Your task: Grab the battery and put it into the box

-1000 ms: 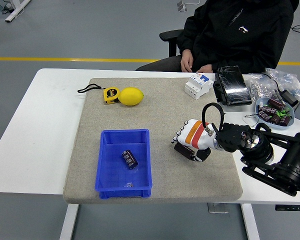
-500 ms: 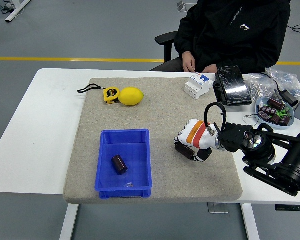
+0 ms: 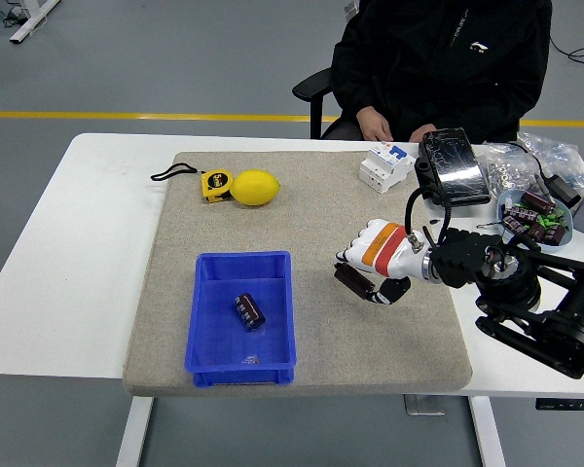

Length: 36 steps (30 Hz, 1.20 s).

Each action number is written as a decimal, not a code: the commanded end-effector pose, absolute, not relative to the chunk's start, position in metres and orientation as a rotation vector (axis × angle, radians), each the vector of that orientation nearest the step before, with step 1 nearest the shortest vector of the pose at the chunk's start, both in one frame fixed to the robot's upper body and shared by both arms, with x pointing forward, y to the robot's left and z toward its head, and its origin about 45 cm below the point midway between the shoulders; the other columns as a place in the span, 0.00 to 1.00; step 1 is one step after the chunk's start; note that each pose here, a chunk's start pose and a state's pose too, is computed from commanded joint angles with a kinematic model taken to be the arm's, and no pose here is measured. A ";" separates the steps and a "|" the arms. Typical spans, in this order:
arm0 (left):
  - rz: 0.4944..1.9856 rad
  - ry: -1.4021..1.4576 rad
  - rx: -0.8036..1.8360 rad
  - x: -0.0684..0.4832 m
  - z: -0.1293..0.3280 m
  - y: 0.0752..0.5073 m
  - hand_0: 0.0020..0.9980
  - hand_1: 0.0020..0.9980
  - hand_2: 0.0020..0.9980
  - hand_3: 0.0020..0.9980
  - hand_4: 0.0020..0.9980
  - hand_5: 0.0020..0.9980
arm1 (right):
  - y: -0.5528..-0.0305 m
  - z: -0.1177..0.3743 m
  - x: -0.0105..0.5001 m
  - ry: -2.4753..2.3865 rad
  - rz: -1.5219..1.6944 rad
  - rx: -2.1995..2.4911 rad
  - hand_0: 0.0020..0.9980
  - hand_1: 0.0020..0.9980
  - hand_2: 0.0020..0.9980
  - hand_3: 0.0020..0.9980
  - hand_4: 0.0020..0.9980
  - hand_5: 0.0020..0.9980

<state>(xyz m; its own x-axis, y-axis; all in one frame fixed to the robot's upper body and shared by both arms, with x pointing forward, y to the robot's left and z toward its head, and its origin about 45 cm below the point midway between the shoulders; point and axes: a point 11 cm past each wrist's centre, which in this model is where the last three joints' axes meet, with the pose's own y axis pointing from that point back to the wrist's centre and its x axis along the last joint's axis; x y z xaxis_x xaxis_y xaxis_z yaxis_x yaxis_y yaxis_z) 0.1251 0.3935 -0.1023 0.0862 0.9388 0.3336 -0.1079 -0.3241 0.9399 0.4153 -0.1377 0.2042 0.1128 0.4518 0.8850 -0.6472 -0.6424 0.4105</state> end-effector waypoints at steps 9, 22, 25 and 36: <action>1.412 0.887 1.426 0.124 -0.102 0.394 0.72 0.70 0.66 0.58 0.63 0.54 | -0.125 0.233 0.414 -0.402 1.623 1.705 0.51 0.49 0.57 0.56 0.64 0.21; 1.404 0.886 1.438 0.121 -0.103 0.396 0.72 0.70 0.66 0.58 0.63 0.54 | -0.093 0.247 0.390 -0.589 1.442 2.020 0.51 0.50 0.57 0.56 0.65 0.20; 1.403 0.887 1.442 0.120 -0.103 0.397 0.72 0.70 0.66 0.58 0.63 0.54 | -0.084 0.238 0.381 -0.593 1.360 2.094 0.51 0.50 0.57 0.56 0.65 0.20; 1.400 0.885 1.451 0.118 -0.103 0.398 0.72 0.70 0.66 0.59 0.63 0.54 | -0.061 0.216 0.367 -0.613 1.208 2.182 0.56 0.54 0.59 0.58 0.67 0.22</action>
<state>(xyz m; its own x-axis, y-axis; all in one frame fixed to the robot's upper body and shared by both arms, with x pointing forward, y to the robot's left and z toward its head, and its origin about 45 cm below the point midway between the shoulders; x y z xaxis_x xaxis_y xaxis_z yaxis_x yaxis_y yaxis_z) 0.1178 0.3978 -0.1028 0.1004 0.9346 0.3412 -0.0921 -0.3328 0.9385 0.3667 -0.0608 0.2163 0.4882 -0.1180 0.8647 -0.6285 -0.7350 0.2545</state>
